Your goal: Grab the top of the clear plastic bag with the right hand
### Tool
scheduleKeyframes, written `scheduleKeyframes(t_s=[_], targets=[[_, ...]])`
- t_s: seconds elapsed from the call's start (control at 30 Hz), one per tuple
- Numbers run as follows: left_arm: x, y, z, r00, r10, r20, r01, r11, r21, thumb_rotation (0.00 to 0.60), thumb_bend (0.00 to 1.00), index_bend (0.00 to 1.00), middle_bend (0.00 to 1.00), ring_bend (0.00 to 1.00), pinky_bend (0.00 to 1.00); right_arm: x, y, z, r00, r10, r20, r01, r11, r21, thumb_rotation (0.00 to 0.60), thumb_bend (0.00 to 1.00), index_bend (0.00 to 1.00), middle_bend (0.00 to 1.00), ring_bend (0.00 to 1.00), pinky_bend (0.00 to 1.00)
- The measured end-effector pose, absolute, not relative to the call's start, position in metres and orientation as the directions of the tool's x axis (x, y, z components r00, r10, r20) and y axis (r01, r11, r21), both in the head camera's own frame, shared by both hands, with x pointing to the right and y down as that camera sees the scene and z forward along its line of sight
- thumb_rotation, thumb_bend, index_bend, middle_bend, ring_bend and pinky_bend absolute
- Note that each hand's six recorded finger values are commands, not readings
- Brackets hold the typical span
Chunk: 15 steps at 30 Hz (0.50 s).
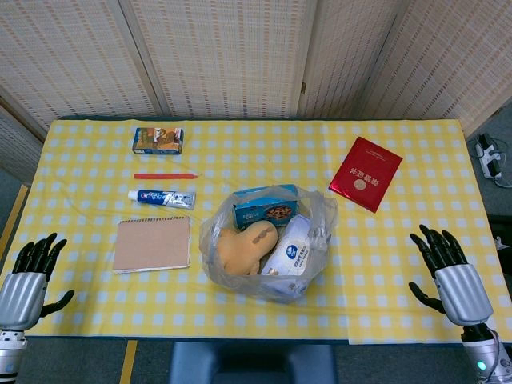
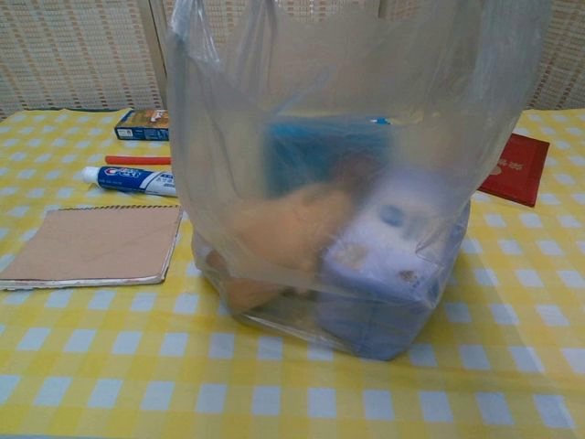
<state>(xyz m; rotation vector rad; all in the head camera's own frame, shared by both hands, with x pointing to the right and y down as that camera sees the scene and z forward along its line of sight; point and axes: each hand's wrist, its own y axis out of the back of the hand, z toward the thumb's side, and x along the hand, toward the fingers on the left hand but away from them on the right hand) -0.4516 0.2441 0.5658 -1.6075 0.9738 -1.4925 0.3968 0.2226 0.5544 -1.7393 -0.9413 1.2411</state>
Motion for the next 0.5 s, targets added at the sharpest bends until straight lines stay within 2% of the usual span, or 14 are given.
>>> scheduleKeyframes(t_s=[0.2,0.5], targets=[[-0.453,0.242,0.564,0.045,-0.895,0.444,-0.069,-0.446,-0.892,0.6,0.25,0.0,0.0,0.0,0.0,0.369,0.216,0.547,0.428,0.851,-0.305,0.25,-0.436,-0.865,0.6,0.3,0.0,0.0,0.0,0.0],[-0.458,0.239,0.565,0.025,-0.896,0.443,-0.085,-0.443,-0.892,0.6,0.25,0.0,0.0,0.02,0.0,0.337,0.187,0.544,0.561,0.79,-0.248,0.399,-0.521,-0.755,0.6,0.28,0.0,0.0,0.0,0.0]])
